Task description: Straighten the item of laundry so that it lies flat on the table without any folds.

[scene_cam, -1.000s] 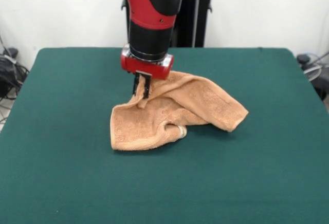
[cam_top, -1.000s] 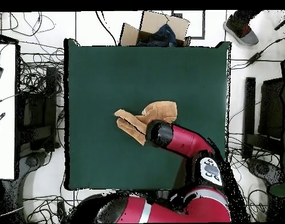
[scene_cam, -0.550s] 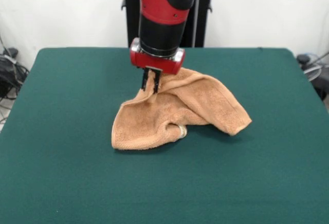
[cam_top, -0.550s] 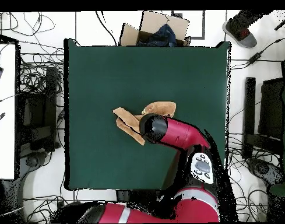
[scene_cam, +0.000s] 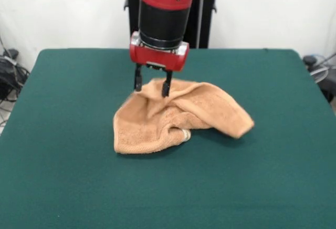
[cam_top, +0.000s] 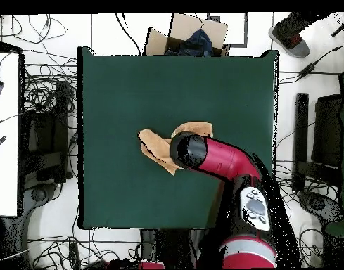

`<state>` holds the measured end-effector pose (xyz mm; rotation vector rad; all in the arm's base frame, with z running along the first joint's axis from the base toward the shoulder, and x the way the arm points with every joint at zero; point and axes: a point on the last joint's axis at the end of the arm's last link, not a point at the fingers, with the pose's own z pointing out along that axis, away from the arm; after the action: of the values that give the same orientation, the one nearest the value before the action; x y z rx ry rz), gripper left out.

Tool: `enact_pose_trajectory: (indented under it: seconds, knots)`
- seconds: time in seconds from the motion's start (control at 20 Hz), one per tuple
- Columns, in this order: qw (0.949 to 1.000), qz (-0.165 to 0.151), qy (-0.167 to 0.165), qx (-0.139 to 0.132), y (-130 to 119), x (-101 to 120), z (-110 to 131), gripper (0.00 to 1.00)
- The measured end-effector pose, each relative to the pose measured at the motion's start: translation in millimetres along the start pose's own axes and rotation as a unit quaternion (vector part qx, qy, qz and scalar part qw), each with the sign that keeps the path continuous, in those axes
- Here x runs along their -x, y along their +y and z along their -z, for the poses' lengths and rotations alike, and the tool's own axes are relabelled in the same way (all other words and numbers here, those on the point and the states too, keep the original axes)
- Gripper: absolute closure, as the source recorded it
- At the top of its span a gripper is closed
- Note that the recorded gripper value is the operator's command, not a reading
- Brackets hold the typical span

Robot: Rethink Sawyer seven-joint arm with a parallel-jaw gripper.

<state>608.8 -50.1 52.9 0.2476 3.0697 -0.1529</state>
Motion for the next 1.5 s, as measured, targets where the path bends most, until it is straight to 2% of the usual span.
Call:
enact_pose_trajectory:
  seconds: [0.05, 0.1, 0.15, 0.3, 0.35, 0.45, 0.65, 0.75, 0.95, 1.05, 1.1, 1.25, 1.3, 1.35, 1.5]
  knots:
    - [0.9999, -0.002, -0.011, 0.005, -2, 3, 1, 0.0]
    - [0.9986, -0.006, -0.049, 0.017, -12, 13, 1, 0.0]
    - [0.9973, -0.006, -0.069, 0.022, -17, 17, 0, 0.0]
    - [0.9913, -0.004, -0.127, 0.033, -32, 27, -2, 0.0]
    - [0.9859, 0.001, -0.163, 0.04, -41, 31, -4, 0.0]
    - [0.9765, 0.01, -0.21, 0.049, -50, 36, -6, 0.0]
    - [0.9578, 0.032, -0.276, 0.072, -55, 36, -7, 0.0]
    - [0.9559, 0.038, -0.281, 0.077, -52, 33, -7, 0.0]
    - [0.956, 0.054, -0.275, 0.086, -31, 27, -8, 0.0]
    - [0.9582, 0.061, -0.264, 0.091, -14, 24, -7, 0.0]
    - [0.9631, 0.067, -0.242, 0.097, 7, 20, -6, 0.0]
    - [0.9697, 0.073, -0.21, 0.101, 29, 15, -5, 0.0]
    - [0.9751, 0.079, -0.18, 0.103, 46, 9, -3, 0.0]
    - [0.9779, 0.084, -0.161, 0.104, 57, 4, -1, 0.0]
    - [0.9824, 0.093, -0.124, 0.103, 76, -4, 1, 0.0]
